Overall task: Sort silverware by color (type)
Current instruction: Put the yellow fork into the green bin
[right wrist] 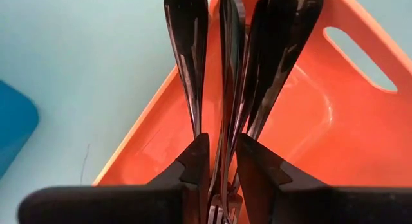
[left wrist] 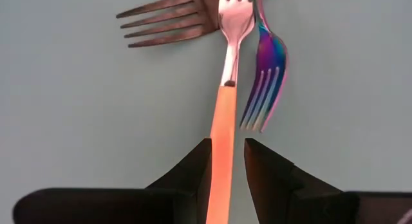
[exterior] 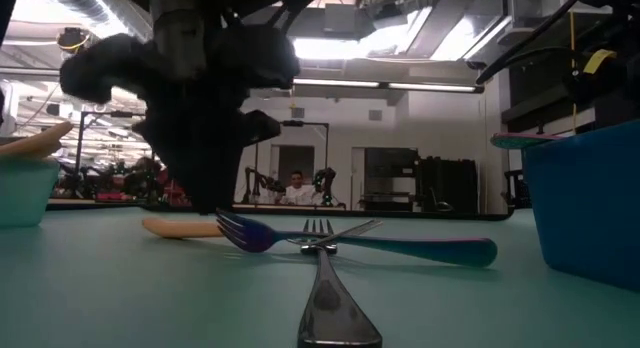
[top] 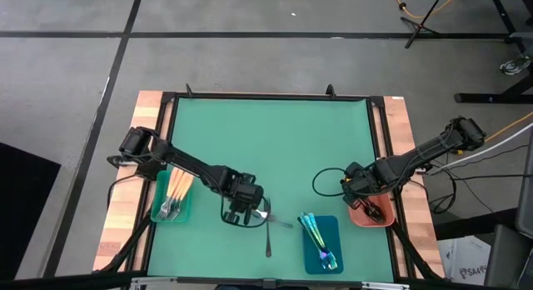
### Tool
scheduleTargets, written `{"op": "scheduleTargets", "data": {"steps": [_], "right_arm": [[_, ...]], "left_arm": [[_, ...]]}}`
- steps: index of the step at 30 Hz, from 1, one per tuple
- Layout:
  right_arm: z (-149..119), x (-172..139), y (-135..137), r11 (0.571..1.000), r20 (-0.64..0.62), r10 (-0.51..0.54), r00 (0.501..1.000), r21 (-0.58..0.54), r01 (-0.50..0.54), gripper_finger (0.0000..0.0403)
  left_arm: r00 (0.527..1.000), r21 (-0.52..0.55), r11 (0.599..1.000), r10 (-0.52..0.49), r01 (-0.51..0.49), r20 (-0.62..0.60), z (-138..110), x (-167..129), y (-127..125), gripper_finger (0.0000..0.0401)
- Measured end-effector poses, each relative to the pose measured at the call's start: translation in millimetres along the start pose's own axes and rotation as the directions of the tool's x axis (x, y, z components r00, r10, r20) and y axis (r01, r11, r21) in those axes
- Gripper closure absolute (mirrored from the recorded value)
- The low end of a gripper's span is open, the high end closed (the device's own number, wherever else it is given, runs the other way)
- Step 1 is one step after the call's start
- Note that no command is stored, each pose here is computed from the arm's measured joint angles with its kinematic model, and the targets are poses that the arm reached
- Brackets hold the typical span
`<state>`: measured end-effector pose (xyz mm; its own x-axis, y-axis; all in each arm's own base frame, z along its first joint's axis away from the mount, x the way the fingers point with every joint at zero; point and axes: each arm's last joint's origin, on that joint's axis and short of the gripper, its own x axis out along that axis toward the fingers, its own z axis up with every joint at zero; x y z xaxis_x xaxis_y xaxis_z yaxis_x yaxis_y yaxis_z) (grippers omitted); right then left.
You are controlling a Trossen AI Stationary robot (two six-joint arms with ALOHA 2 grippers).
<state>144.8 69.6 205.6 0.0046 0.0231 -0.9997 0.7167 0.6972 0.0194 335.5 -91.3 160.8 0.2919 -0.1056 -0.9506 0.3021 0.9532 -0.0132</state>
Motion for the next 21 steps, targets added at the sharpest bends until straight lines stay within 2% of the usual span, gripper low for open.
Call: {"op": "scheduleTargets", "data": {"steps": [6, 21], "right_arm": [[0.0, 0.0, 0.1, 1.000, 0.000, 0.001, 1.000, 0.000, -0.001, 0.0334], [0.0, 0.0, 0.1, 1.000, 0.001, 0.002, 1.000, 0.000, -0.002, 0.0334]], "left_arm": [[0.997, 0.002, 0.998, 0.067, -0.067, -0.030, -12.1, 11.7, 1.8, 0.0316], [0.998, -0.007, 0.998, 0.068, -0.068, 0.001, -29.0, 26.6, 1.9, 0.0316]]}}
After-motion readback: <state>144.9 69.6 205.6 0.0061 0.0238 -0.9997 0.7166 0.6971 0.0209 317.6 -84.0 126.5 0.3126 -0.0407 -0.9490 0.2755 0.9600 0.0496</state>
